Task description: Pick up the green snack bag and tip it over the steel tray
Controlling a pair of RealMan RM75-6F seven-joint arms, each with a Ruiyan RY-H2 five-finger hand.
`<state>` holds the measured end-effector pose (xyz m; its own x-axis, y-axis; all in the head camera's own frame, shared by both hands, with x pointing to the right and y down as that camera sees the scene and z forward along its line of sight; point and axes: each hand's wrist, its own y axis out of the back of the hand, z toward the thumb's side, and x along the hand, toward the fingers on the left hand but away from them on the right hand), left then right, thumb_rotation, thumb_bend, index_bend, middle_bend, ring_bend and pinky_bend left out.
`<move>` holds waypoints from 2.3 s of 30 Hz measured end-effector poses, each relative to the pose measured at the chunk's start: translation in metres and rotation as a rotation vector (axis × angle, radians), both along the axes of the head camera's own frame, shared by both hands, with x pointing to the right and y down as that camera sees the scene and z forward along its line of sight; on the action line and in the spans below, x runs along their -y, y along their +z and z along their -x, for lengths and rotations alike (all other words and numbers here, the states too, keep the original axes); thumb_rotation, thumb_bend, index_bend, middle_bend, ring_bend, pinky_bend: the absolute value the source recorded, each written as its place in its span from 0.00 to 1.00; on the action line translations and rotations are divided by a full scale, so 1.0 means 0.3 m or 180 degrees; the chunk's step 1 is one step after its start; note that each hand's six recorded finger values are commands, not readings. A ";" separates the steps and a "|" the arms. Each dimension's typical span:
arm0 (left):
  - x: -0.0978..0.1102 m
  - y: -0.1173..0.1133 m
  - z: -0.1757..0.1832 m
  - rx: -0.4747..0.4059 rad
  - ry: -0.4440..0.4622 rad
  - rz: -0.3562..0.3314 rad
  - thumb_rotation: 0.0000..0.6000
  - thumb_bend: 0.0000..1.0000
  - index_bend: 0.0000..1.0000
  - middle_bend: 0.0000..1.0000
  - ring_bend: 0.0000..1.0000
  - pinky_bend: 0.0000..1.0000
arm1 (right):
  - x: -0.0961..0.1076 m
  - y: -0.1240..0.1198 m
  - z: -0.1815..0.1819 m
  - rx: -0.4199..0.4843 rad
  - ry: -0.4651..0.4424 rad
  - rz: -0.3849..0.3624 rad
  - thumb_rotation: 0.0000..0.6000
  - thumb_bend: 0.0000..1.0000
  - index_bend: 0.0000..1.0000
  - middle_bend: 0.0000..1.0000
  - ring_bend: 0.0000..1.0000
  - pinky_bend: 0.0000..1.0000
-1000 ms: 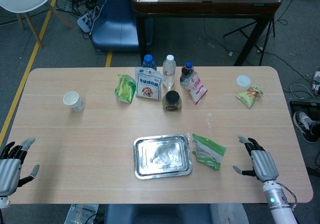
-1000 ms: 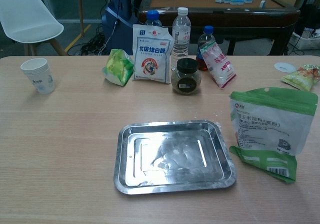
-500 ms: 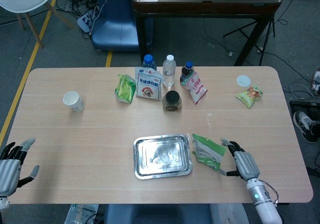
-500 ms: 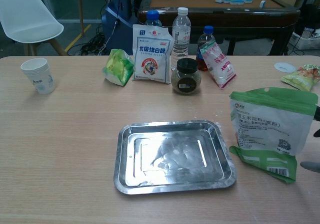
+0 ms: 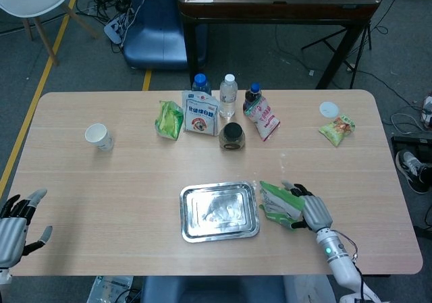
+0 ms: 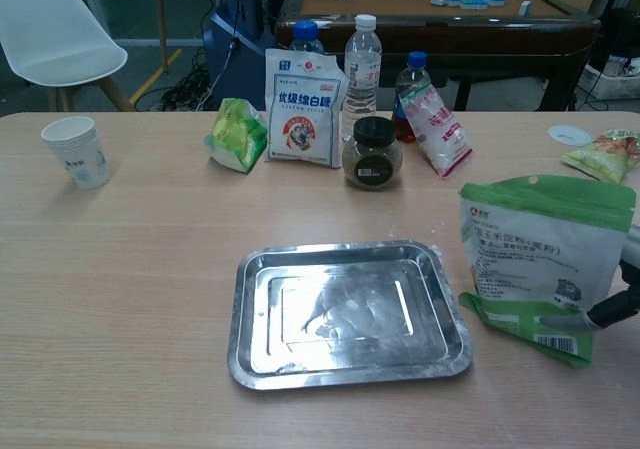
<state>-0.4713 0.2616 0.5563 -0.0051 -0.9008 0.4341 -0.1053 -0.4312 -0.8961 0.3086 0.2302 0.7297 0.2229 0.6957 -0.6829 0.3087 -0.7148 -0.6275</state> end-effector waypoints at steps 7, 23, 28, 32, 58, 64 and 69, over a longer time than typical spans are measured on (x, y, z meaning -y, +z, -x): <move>-0.001 -0.001 0.000 0.0011 -0.0004 0.0011 1.00 0.31 0.11 0.15 0.20 0.07 | 0.061 0.010 -0.022 -0.0112 -0.0076 -0.0069 1.00 0.00 0.06 0.20 0.10 0.23; -0.001 -0.007 -0.017 0.0024 0.0024 0.0015 1.00 0.31 0.11 0.15 0.20 0.07 | 0.039 0.020 0.008 -0.0108 -0.0403 0.0059 1.00 0.00 0.16 0.26 0.10 0.23; -0.003 -0.007 -0.017 0.0021 0.0022 0.0022 1.00 0.31 0.11 0.15 0.20 0.07 | 0.027 0.037 0.008 -0.0105 -0.0403 0.0083 1.00 0.08 0.23 0.29 0.12 0.23; -0.004 -0.008 -0.019 0.0018 0.0027 0.0022 1.00 0.31 0.11 0.15 0.20 0.07 | 0.027 0.043 0.003 -0.0093 -0.0374 0.0070 1.00 0.20 0.27 0.32 0.15 0.23; -0.013 -0.006 -0.019 0.0049 0.0016 0.0049 1.00 0.31 0.11 0.15 0.20 0.06 | 0.065 0.068 0.035 0.0037 -0.0393 -0.0126 1.00 0.68 0.58 0.52 0.38 0.44; -0.014 0.000 -0.015 0.0054 0.0004 0.0060 1.00 0.31 0.11 0.15 0.20 0.06 | 0.067 0.059 0.019 0.0121 -0.0347 -0.0251 1.00 0.69 0.62 0.55 0.42 0.47; -0.008 -0.001 -0.020 0.0047 0.0018 0.0047 1.00 0.31 0.11 0.15 0.20 0.06 | 0.074 0.032 0.035 0.0205 -0.0438 -0.0381 1.00 0.72 0.65 0.57 0.44 0.49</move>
<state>-0.4652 0.2641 0.5561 -0.0065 -0.8944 0.4472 -0.0898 -0.4449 -0.8911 0.2981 0.2080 0.7392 0.3622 0.7310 -0.5783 0.2556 -0.6746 -0.6926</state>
